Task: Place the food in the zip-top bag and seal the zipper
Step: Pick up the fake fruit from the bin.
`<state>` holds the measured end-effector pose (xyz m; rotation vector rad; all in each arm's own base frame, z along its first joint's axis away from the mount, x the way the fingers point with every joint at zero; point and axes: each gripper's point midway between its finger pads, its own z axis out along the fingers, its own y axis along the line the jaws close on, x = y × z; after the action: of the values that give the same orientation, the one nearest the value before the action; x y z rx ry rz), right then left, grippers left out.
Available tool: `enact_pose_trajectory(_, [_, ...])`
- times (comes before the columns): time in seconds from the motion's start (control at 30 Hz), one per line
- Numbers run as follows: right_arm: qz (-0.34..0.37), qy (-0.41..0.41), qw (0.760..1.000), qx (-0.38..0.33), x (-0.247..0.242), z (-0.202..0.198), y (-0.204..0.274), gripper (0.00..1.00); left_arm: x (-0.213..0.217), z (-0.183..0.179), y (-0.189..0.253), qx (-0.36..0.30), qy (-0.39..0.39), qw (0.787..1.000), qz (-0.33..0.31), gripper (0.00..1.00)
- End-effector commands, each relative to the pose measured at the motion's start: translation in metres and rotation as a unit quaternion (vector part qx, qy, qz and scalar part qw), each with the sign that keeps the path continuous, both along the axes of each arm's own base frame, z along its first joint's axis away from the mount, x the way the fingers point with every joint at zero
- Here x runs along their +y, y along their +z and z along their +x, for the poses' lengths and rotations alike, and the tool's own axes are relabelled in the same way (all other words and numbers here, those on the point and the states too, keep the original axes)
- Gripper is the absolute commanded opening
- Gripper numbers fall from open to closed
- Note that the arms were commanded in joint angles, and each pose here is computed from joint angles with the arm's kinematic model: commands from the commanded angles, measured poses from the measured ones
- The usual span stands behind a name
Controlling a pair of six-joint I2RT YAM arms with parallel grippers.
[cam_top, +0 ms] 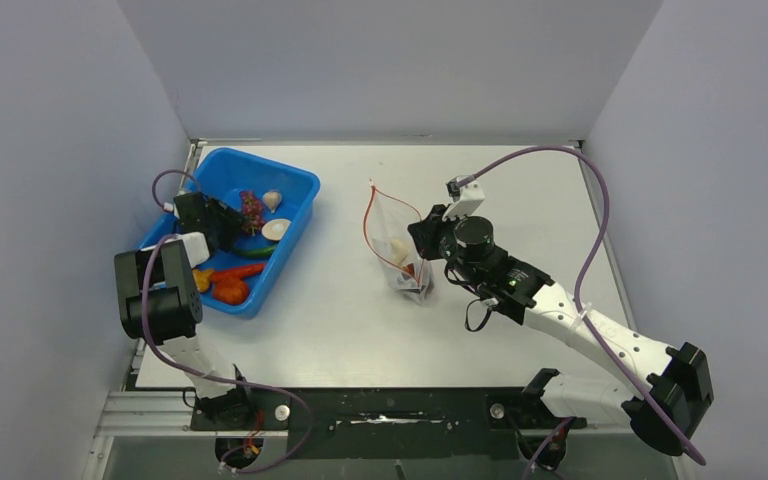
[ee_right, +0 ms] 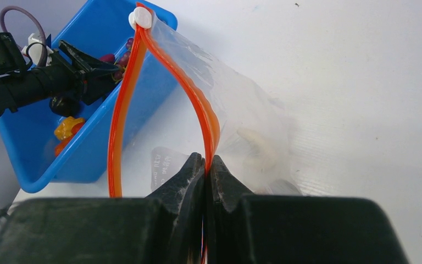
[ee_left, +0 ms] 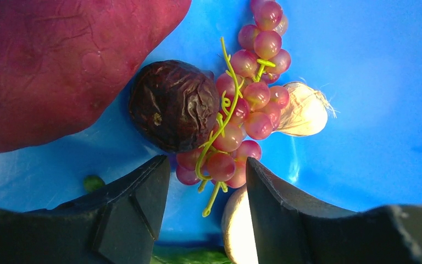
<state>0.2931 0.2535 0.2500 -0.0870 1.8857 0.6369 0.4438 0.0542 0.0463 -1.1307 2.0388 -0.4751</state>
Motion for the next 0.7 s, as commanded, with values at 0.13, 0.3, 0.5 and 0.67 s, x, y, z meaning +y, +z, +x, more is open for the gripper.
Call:
enact_pose_trajectory(0.13, [0.044,-0.012,0.998,-0.037,0.002,0.007,0.035,0.00,-0.006,0.027,0.009,-0.055,-0.013,0.998,-0.022,0.50])
enact_pose_trajectory(0.3, [0.043,-0.009,0.998,-0.039,0.004,0.008,0.039,0.00,-0.011,0.026,0.002,-0.048,-0.016,0.998,-0.029,0.43])
enact_pose_trajectory(0.5, [0.044,-0.007,0.998,-0.040,0.004,0.008,0.040,0.00,-0.005,0.025,0.012,-0.057,-0.010,0.998,-0.011,0.33])
enact_pose_trajectory(0.67, [0.046,-0.007,0.998,-0.039,0.004,0.006,0.039,0.00,-0.005,0.023,0.017,-0.061,-0.012,0.998,-0.004,0.29])
